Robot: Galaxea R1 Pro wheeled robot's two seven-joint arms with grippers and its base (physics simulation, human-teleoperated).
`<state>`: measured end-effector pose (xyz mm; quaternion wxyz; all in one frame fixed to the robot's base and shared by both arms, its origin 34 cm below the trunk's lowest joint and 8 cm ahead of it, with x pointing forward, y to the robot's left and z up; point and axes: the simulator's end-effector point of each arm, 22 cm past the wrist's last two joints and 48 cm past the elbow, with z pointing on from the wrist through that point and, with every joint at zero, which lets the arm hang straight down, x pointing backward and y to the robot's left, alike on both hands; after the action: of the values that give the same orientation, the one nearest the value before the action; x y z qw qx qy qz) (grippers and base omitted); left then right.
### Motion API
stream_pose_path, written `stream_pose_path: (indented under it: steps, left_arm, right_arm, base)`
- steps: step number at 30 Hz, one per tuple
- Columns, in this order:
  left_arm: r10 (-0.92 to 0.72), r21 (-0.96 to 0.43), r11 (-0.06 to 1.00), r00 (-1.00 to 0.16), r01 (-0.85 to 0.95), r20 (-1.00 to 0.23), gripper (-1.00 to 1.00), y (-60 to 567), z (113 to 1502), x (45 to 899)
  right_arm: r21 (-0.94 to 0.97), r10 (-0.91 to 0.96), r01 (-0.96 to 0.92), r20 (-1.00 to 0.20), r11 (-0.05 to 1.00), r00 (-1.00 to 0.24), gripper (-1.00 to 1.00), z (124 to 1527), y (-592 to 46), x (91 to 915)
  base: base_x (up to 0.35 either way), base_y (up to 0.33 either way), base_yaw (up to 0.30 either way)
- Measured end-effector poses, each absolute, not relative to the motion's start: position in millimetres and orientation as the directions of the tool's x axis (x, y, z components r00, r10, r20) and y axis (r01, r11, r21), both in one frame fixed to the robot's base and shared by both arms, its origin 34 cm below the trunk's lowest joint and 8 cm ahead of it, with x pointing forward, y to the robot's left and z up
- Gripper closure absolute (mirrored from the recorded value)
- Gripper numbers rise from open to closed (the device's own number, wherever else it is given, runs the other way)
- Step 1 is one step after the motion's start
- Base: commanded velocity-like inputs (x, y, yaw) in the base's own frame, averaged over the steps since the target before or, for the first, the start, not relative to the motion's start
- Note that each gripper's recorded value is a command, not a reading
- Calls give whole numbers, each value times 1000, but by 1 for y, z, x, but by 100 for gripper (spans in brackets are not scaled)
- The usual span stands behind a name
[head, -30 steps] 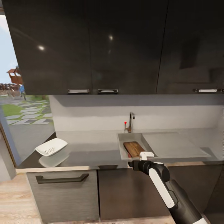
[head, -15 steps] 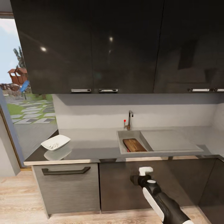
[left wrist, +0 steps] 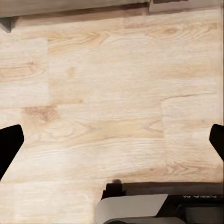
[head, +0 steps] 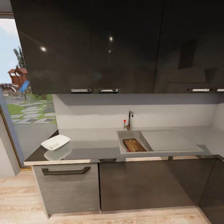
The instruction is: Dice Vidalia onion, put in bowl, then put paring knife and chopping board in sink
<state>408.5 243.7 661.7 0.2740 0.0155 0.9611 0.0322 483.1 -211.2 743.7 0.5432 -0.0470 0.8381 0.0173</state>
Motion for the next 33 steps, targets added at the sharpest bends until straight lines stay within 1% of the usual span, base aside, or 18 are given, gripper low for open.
stream_pose_path:
  steps: [1, 3, 4, 6, 8, 11, 13, 20, 33]
  left_arm:
    - [49, 70, 997, -850, 15, -525, -100, 235, 674, 426]
    - [51, 71, 997, -842, 15, -537, -100, 227, 690, 444]
    - [52, 77, 997, -830, 11, -556, -100, 222, 703, 458]
    - [52, 89, 996, -821, 2, -568, -100, 222, 712, 466]
    - [50, 109, 994, -814, -17, -578, -100, 237, 707, 463]
    - [40, 141, 988, -767, -66, -640, -100, 266, 698, 455]
    - [39, 154, 985, -752, -84, -658, -100, 278, 694, 448]
    - [38, 162, 981, -711, -107, -702, -100, 290, 695, 445]
    - [41, 176, 978, -723, -112, -690, -100, 297, 687, 434]
  right_arm:
    - [-14, -42, -81, -933, 997, -357, -100, 749, -208, 469]
    - [0, -15, -50, -953, 999, -303, -100, 758, -204, 459]
    - [11, 11, 3, -965, 1000, -262, -100, 766, -203, 454]
    - [3, 36, 125, -964, 992, -265, -100, 765, -216, 448]
    - [-1, 46, 181, -965, 983, -256, -100, 768, -222, 448]
    - [6, 45, 165, -972, 986, -232, -100, 775, -212, 454]
    - [0, 31, 138, -974, 990, -225, -100, 778, -206, 457]
    - [-8, 17, 111, -976, 994, -219, -100, 780, -198, 458]
    - [-8, 18, 114, -976, 994, -219, -100, 780, -198, 458]
  base:
    - [0, 0, 0]
    - [0, 0, 0]
    - [0, 0, 0]
    - [0, 0, 0]
    - [0, 0, 0]
    - [0, 0, 0]
    - [0, 0, 0]
    - [0, 0, 0]
    - [0, 0, 13]
